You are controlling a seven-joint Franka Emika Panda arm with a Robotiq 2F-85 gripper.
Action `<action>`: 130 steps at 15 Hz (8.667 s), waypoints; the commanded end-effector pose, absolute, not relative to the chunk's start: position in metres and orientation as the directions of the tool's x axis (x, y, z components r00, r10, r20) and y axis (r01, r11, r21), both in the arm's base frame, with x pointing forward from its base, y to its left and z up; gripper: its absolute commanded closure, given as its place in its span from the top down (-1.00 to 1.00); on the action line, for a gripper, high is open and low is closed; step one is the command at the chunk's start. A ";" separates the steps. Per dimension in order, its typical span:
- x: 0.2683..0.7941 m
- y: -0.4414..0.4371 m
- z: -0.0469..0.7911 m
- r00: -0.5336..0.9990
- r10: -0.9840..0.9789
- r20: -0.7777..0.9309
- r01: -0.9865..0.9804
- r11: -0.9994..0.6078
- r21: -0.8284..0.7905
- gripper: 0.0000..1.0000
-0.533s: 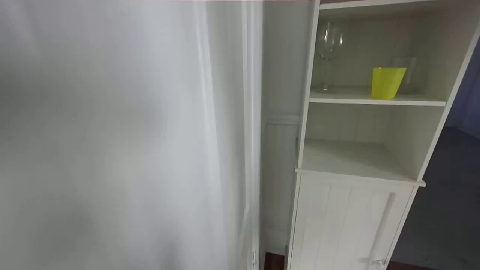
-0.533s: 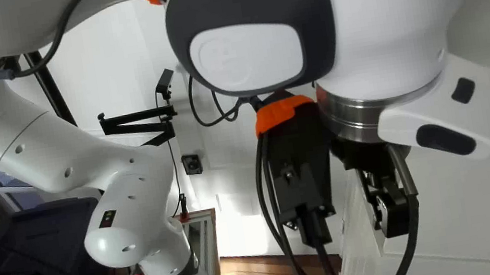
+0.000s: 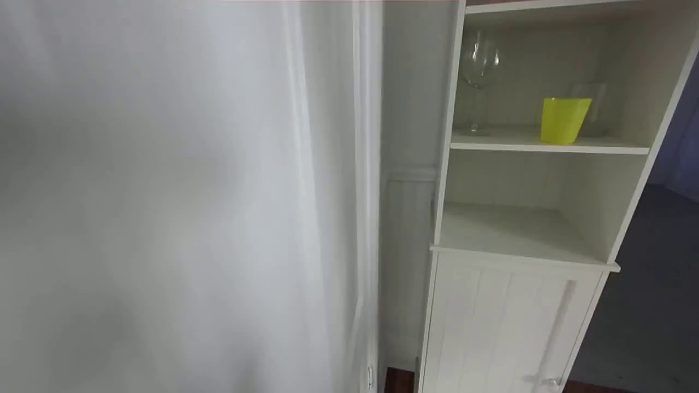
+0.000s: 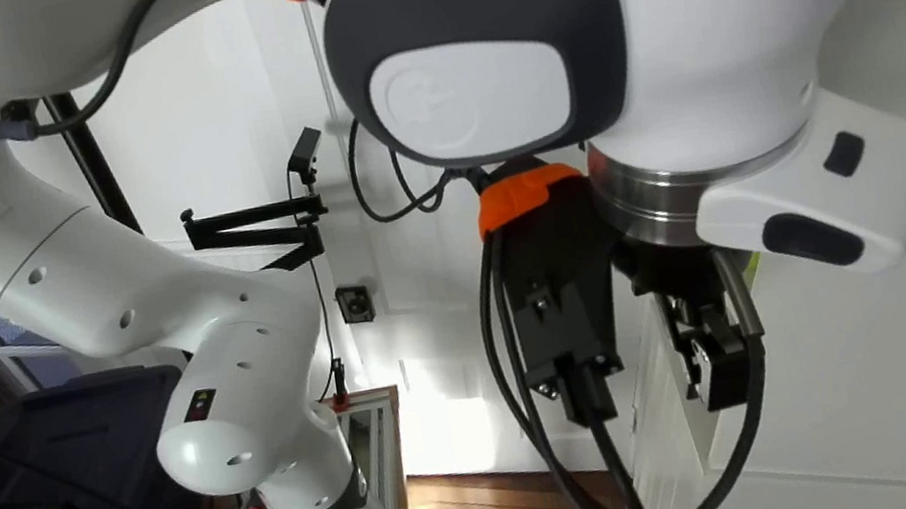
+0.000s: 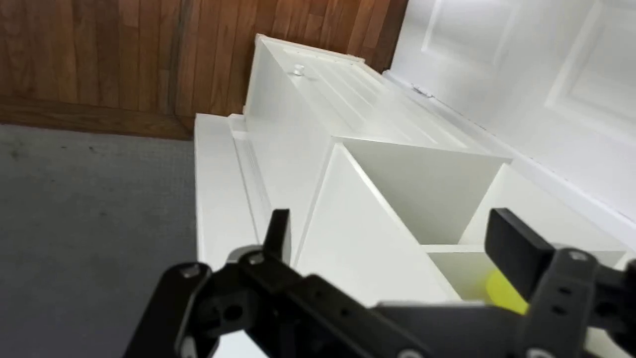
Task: Remove the yellow cup from the middle shelf and put it on the third shelf from the bottom
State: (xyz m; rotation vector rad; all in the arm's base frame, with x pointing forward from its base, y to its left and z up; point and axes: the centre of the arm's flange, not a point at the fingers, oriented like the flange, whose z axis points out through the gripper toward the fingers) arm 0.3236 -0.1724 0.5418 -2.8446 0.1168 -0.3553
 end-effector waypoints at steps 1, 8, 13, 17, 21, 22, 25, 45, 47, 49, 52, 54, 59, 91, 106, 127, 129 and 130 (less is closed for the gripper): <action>0.331 -0.132 0.564 0.976 -0.088 0.198 0.000 -0.912 -0.409 1.00; 0.342 -0.065 0.583 0.991 -0.130 0.013 -0.102 -0.833 -0.544 1.00; 0.356 -0.039 0.573 0.983 -0.184 0.021 -0.151 -0.859 -0.489 1.00; 0.374 -0.019 0.560 0.978 -0.207 0.015 -0.178 -0.874 -0.451 1.00; 0.403 0.016 0.539 0.933 -0.359 0.024 -0.303 -0.819 -0.487 1.00; 0.409 0.024 0.535 0.909 -0.416 0.034 -0.345 -0.794 -0.500 1.00; 0.422 0.039 0.516 0.830 -0.555 0.064 -0.443 -0.724 -0.529 1.00; 0.468 0.061 0.468 0.489 -0.868 0.088 -0.682 -0.443 -0.582 1.00; 0.470 0.060 0.467 0.472 -0.878 0.081 -0.691 -0.426 -0.584 1.00; 0.471 0.059 0.466 0.455 -0.887 0.073 -0.698 -0.407 -0.589 1.00; 0.472 0.058 0.466 0.433 -0.900 0.058 -0.707 -0.379 -0.598 1.00; 0.472 0.057 0.467 0.420 -0.906 0.054 -0.705 -0.363 -0.609 1.00; 0.473 0.059 0.465 0.411 -0.911 0.031 -0.718 -0.345 -0.605 0.85; 0.346 0.032 0.615 0.937 -0.344 0.057 -0.299 -0.875 -0.382 -0.98; 0.367 0.052 0.689 0.904 -0.385 0.188 -0.266 -0.848 -0.458 -0.98; 0.478 0.075 0.710 0.704 -0.677 0.215 -0.468 -0.670 -0.577 -0.38; 0.481 0.076 0.709 0.707 -0.675 0.210 -0.468 -0.670 -0.577 -0.11; 0.483 0.076 0.709 0.707 -0.675 0.210 -0.468 -0.670 -0.576 0.01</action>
